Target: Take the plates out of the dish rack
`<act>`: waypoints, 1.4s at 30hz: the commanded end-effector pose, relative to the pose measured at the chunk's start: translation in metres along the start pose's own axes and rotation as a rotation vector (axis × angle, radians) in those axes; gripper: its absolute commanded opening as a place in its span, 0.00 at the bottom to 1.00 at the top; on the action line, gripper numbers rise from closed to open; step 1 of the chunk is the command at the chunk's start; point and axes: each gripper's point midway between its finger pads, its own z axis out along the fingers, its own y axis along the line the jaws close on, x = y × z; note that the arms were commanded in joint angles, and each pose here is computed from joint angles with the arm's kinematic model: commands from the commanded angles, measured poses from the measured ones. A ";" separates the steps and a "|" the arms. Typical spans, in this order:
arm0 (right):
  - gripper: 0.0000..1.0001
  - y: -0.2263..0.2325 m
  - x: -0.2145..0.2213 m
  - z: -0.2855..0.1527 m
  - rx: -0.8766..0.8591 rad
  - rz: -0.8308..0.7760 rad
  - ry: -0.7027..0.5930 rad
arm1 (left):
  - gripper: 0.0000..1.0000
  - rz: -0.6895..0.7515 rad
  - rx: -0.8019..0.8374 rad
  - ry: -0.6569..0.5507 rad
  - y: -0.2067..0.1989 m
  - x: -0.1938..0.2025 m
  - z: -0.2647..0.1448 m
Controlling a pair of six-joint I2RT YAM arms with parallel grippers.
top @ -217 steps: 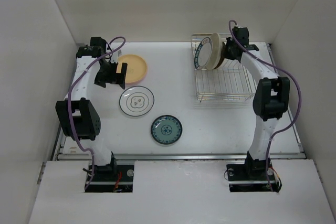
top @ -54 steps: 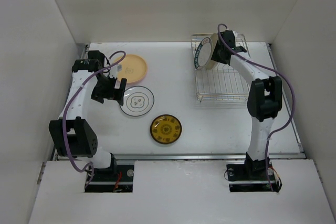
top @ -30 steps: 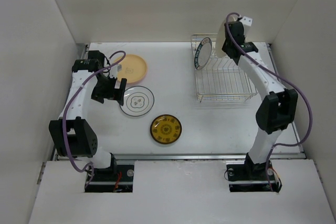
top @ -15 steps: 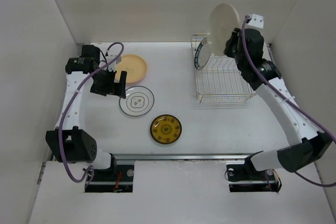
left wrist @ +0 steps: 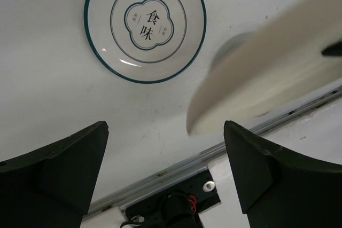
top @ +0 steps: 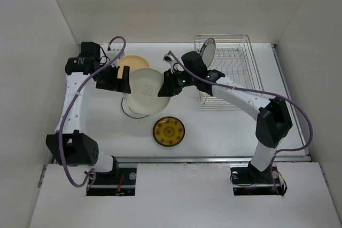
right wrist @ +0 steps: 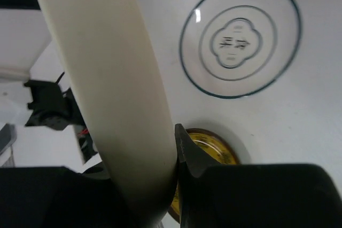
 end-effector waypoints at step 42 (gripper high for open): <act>0.70 -0.050 -0.123 -0.063 0.128 0.164 -0.410 | 0.00 -0.473 0.078 -0.197 0.101 -0.114 0.055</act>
